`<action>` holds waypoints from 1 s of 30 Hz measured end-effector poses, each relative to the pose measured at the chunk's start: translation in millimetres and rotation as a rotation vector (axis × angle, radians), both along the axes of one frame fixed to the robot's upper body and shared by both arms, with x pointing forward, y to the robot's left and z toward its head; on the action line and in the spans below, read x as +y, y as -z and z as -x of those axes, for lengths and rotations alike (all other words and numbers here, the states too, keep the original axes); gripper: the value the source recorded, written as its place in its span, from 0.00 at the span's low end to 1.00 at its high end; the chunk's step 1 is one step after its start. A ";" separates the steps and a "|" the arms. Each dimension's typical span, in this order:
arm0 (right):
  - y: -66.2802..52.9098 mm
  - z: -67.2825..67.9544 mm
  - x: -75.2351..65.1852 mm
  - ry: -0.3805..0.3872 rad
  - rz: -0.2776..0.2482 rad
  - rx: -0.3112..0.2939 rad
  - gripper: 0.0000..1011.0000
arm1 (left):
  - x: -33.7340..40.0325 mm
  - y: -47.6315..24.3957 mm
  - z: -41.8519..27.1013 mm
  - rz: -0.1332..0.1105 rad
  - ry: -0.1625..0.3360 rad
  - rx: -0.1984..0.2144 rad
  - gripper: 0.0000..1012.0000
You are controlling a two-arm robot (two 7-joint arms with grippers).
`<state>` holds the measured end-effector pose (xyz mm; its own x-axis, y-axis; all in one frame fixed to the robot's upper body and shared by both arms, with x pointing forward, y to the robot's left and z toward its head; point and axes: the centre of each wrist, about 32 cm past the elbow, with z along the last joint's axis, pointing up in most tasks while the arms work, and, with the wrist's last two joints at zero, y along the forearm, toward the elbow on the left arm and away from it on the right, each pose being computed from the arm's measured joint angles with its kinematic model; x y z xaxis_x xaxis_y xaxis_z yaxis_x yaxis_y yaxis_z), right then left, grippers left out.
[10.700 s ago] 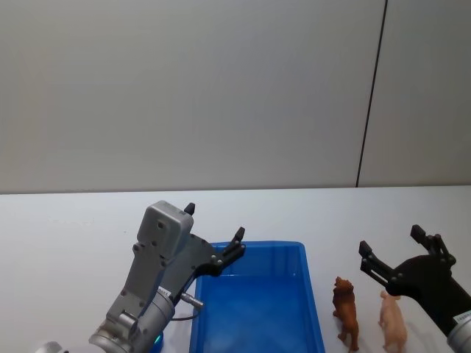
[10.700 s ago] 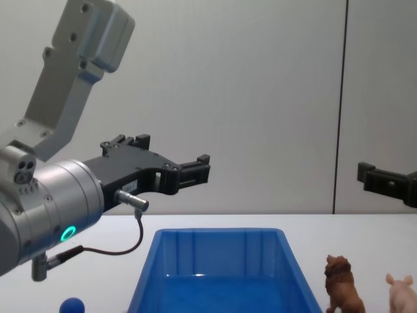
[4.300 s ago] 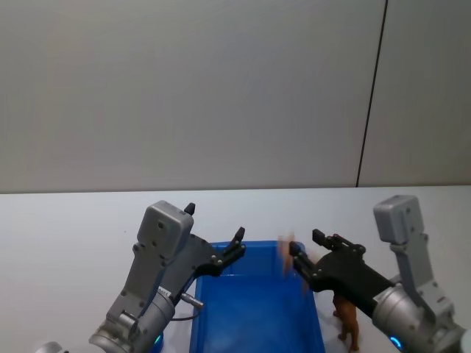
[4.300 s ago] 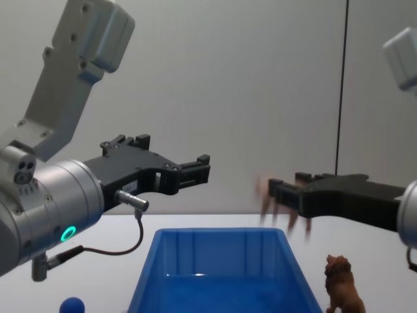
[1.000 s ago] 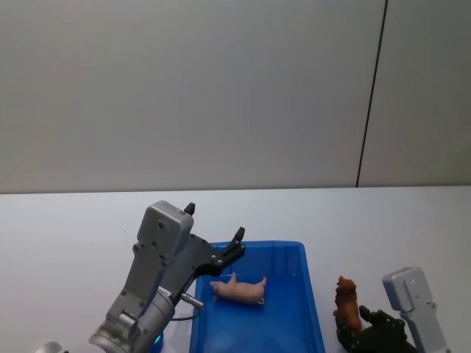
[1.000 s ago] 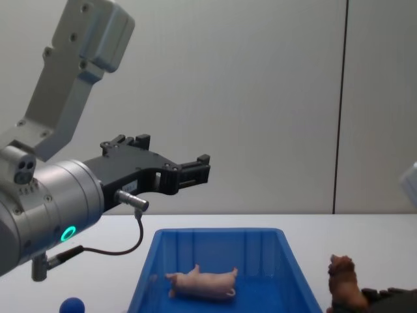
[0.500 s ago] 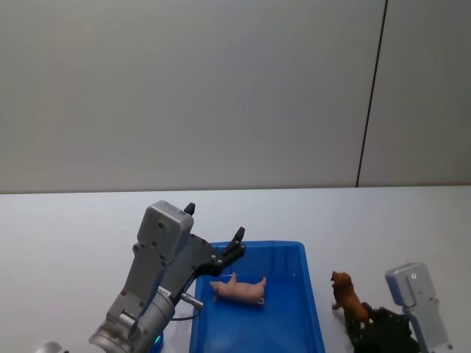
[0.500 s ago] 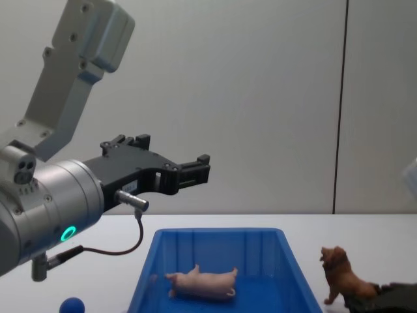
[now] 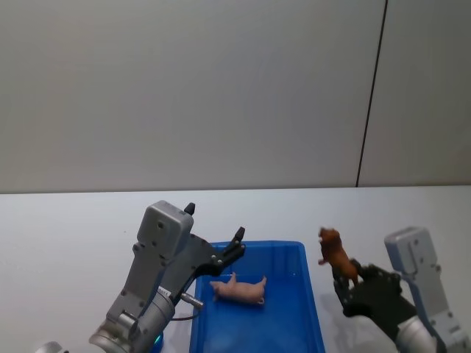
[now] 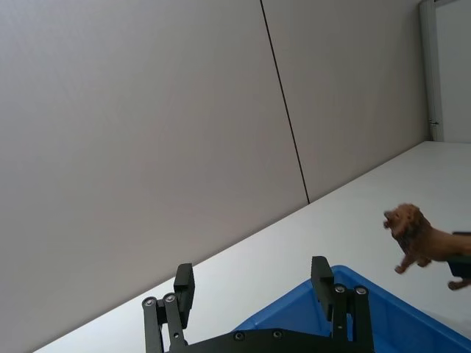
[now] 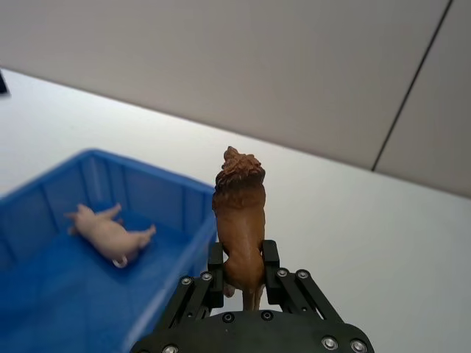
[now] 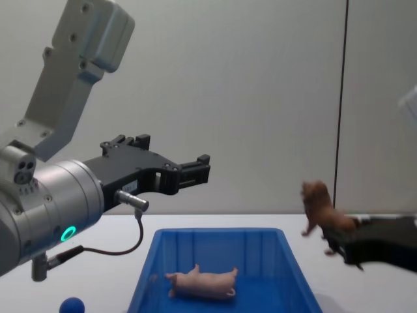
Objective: Pick up the two dolls from the table and place them into the box.
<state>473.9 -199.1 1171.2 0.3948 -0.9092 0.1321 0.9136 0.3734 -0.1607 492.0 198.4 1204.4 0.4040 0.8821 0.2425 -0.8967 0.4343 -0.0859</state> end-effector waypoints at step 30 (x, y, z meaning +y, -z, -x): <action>-21.4 -28.0 29.2 -0.246 -0.109 0.000 0.64 | 0.0 0.0 0.0 0.000 0.000 0.000 0.99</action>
